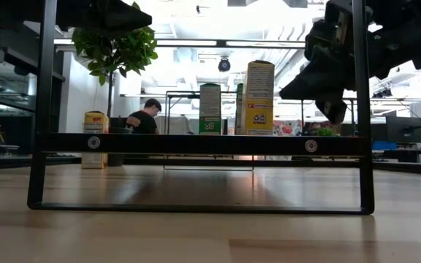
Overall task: Stack cereal on shelf
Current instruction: Put the right blue cereal box on the shelf
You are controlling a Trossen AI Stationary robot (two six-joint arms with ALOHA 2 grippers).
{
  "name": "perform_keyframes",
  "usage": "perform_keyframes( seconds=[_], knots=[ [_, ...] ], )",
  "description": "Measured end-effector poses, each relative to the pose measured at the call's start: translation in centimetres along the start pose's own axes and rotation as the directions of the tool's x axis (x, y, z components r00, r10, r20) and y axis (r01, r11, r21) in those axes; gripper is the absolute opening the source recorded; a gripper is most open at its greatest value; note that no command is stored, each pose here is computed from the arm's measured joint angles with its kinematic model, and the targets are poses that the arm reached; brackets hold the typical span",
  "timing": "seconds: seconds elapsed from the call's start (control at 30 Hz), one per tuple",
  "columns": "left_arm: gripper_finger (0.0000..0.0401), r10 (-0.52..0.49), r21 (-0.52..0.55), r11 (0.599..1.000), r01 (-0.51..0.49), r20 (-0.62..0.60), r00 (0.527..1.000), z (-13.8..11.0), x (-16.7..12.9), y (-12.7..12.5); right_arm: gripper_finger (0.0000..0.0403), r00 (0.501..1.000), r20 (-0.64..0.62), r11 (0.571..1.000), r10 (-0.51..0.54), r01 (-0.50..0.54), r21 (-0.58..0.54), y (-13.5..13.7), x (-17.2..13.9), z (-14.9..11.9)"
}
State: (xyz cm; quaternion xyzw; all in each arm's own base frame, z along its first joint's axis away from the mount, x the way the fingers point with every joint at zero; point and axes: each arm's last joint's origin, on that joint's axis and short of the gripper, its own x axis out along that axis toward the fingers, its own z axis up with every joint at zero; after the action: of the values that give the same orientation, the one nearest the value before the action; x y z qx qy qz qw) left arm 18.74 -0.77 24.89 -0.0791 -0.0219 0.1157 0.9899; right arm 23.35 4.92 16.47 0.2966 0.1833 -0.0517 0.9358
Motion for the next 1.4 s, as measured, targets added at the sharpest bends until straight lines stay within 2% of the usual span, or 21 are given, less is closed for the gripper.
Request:
perform_keyframes(
  seconds=[0.17,0.37,0.47,0.6,0.67,0.73,0.83,0.9,0.97,1.1,1.3,1.4],
  knots=[
    [0.0,0.0,0.0,1.0,0.0,0.0,1.0,0.0,0.0,0.0,0.0,0.997,-0.043,0.997,0.07,-0.071,-0.017,0.4,-0.5,0.2],
    [0.0,0.0,0.0,1.0,0.0,0.0,1.0,0.0,0.0,0.0,0.0,0.977,-0.041,0.973,0.21,-0.212,-0.089,1.3,-1.4,1.1],
    [0.0,0.0,0.0,1.0,0.0,0.0,1.0,0.0,0.0,0.0,0.0,0.948,-0.018,0.936,0.318,-0.317,-0.155,2.1,-2.2,2.0],
    [0.0,0.0,0.001,1.0,0.0,0.0,1.0,0.0,0.0,0.0,0.0,0.881,0.097,0.855,0.462,-0.414,-0.314,3.3,-3.8,3.7],
    [0.0,0.0,0.001,1.0,0.0,0.0,1.0,0.0,0.0,0.0,0.0,0.845,0.179,0.816,0.504,-0.397,-0.42,3.8,-4.7,4.7],
    [0.0,0.0,0.0,1.0,0.0,0.0,1.0,0.0,0.0,0.0,0.0,0.83,0.273,0.811,0.487,-0.312,-0.495,4.0,-5.4,5.5],
    [0.0,0.0,0.0,1.0,0.0,0.0,1.0,0.0,0.0,0.0,0.0,0.83,0.404,0.846,0.384,-0.14,-0.515,3.9,-6.2,6.3],
    [0.0,0.0,0.0,1.0,0.0,0.0,1.0,0.0,0.0,0.0,0.0002,0.827,0.479,0.882,0.296,-0.044,-0.47,3.6,-6.5,6.7],
    [0.0,0.0,0.001,1.0,0.0,0.0,1.0,0.0,0.0,0.0,0.001,0.817,0.522,0.911,0.243,-0.007,-0.412,3.5,-6.9,6.9],
    [0.0,0.0,0.009,1.0,0.0,-0.001,1.0,0.0,0.0,0.0,0.0057,0.819,0.521,0.924,0.242,-0.03,-0.382,3.6,-7.3,7.0],
    [0.0,0.0,0.009,1.0,0.0,0.0,1.0,0.0,0.0,0.0,0.0187,0.842,0.483,0.926,0.241,-0.051,-0.374,4.8,-7.4,7.6],
    [0.0,0.0,0.01,1.0,0.0,-0.001,1.0,0.0,0.0,0.0,0.0251,0.86,0.43,0.911,0.274,-0.088,-0.404,6.0,-7.6,8.5]
  ],
)
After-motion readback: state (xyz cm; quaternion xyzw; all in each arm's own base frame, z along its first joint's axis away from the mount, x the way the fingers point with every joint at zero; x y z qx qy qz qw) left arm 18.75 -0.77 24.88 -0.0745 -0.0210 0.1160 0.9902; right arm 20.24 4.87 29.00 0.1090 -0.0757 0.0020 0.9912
